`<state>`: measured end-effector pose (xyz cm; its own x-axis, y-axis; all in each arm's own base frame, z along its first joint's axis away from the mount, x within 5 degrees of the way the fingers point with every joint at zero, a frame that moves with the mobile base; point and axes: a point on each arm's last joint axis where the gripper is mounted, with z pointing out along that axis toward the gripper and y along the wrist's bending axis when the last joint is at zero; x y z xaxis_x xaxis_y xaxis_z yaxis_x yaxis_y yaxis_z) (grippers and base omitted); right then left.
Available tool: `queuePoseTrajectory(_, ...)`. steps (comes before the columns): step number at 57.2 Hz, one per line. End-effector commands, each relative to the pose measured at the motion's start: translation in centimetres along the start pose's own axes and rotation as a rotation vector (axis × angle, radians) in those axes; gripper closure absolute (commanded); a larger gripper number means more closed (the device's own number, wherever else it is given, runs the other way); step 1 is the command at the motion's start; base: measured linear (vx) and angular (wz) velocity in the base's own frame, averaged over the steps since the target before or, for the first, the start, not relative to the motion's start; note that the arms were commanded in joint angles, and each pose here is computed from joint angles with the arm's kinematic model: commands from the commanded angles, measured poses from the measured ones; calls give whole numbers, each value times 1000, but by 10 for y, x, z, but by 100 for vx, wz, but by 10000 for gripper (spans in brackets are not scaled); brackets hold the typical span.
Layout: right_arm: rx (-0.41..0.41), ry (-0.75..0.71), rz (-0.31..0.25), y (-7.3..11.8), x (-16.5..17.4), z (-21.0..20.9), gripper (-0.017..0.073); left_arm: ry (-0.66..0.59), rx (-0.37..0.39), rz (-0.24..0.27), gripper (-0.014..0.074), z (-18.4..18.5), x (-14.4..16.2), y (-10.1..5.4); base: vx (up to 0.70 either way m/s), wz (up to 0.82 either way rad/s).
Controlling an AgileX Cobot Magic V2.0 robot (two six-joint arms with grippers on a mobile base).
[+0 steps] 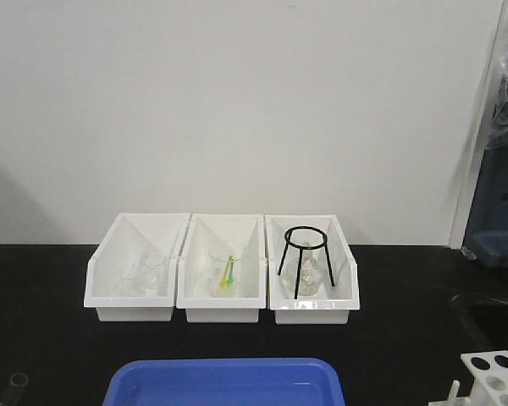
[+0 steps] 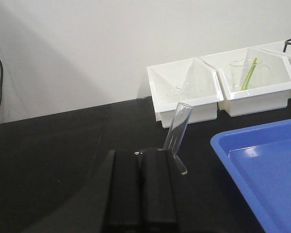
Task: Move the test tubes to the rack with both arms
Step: 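Move the left gripper toward the glass test tube in the beaker, then close the left gripper around the test tube's upper body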
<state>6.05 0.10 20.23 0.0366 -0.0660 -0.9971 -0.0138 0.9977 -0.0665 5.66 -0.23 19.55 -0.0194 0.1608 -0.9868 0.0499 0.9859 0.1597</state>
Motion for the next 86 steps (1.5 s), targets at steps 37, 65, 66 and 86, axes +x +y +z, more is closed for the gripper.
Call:
queuePoseTrajectory(37,8,-250,0,-2,-49,-3,568,-520,-29,-83,596,-19,-72,9,0,0)
queuePoseTrajectory(65,16,-79,-5,-8,-107,18,561,-207,-11,-163,506,5,-128,20,0,0)
queuePoseTrajectory(66,15,-73,-5,-8,-107,19,561,-197,-11,-163,498,6,-128,20,0,0)
queuePoseTrajectory(86,10,13,-5,-8,-99,34,459,-48,-5,-163,220,20,-116,19,0,0)
